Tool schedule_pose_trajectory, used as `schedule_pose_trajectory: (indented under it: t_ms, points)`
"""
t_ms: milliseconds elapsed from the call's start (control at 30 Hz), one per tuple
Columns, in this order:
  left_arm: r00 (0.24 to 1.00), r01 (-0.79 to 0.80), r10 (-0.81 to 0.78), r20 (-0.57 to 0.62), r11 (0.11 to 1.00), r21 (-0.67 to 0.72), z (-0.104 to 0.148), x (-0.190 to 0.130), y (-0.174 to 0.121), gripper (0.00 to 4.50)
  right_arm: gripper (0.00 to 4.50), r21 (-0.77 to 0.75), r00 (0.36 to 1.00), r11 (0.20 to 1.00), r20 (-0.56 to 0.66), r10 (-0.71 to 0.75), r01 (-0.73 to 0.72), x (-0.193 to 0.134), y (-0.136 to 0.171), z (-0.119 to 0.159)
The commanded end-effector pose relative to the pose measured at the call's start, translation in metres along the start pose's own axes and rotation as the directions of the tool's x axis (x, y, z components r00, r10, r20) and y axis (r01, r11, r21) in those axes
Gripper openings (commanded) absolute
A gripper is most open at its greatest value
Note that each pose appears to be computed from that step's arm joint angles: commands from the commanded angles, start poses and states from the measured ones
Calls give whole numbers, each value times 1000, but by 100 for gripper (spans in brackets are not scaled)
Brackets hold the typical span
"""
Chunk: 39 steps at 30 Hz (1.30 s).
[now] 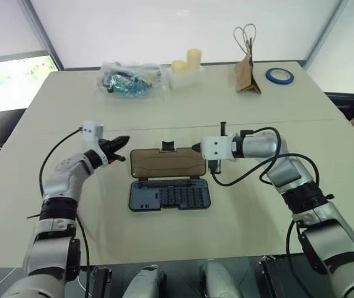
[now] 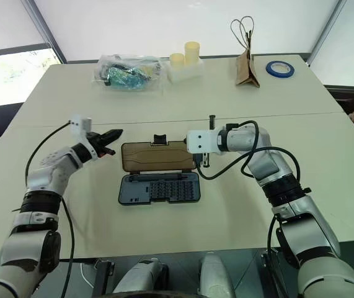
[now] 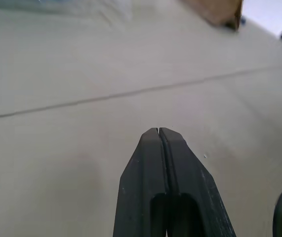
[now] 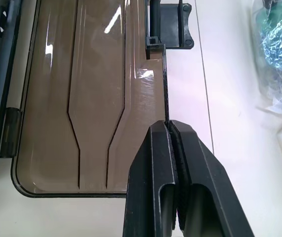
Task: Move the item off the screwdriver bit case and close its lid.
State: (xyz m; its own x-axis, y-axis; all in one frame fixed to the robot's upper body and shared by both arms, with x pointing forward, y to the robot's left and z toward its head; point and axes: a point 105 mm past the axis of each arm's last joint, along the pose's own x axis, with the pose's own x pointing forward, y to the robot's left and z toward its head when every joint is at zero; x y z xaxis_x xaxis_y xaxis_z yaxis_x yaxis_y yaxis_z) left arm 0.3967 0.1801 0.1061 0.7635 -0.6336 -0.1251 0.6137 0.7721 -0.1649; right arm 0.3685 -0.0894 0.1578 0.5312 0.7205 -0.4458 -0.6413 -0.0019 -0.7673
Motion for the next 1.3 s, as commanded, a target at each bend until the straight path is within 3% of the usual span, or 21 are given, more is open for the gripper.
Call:
schedule_pose_trajectory:
  t_ms: [33,133,267,400,533,600,733,833,1000,1100,1233,1267,1300]
  points:
    - [981,179,-175,-81,983,36,-9,8,-20,0,0,-37,999,998,30,-41,42,-2,-11,14]
    - [947,296,-295,-128,955,-9,-15,7,-29,0,0,-37,999,998,27,-41,42,-1,-11,14]
    - [945,291,-288,-157,957,-5,-14,11,-20,0,0,-13,999,999,17,-40,40,-3,-11,12]
    - [954,266,-265,-141,964,-8,-7,14,-13,0,134,9,998,998,17,-59,59,-6,-14,15]
    - [950,281,-280,-136,960,-9,-6,15,-14,0,358,-22,997,997,-21,-76,75,-15,-18,19]
    - [947,294,-293,-135,956,-8,-5,16,-16,0,447,-36,996,998,-65,-61,58,-28,-19,21]
    - [909,405,-408,-80,913,-55,17,15,-29,0,447,248,983,953,13,-181,172,-89,-52,53]
    - [860,498,-497,-113,867,-21,27,11,-42,0,447,335,965,916,56,-255,222,-114,-64,67]
    - [687,711,-694,-216,703,5,46,-13,-81,0,447,387,947,869,-44,-319,310,-133,-65,41]
    - [543,801,-761,-356,596,-53,31,-41,-108,0,447,413,947,857,-47,-318,308,-130,-61,37]
    - [334,873,-670,-663,485,-50,-37,-83,-115,0,447,444,951,846,-48,-306,295,-120,-53,31]
    - [356,868,-671,-651,495,-35,-38,-80,-111,0,447,448,954,846,-51,-297,287,-117,-49,30]
    - [427,841,-686,-589,540,-20,-27,-68,-108,0,447,451,957,847,-57,-285,280,-114,-44,28]
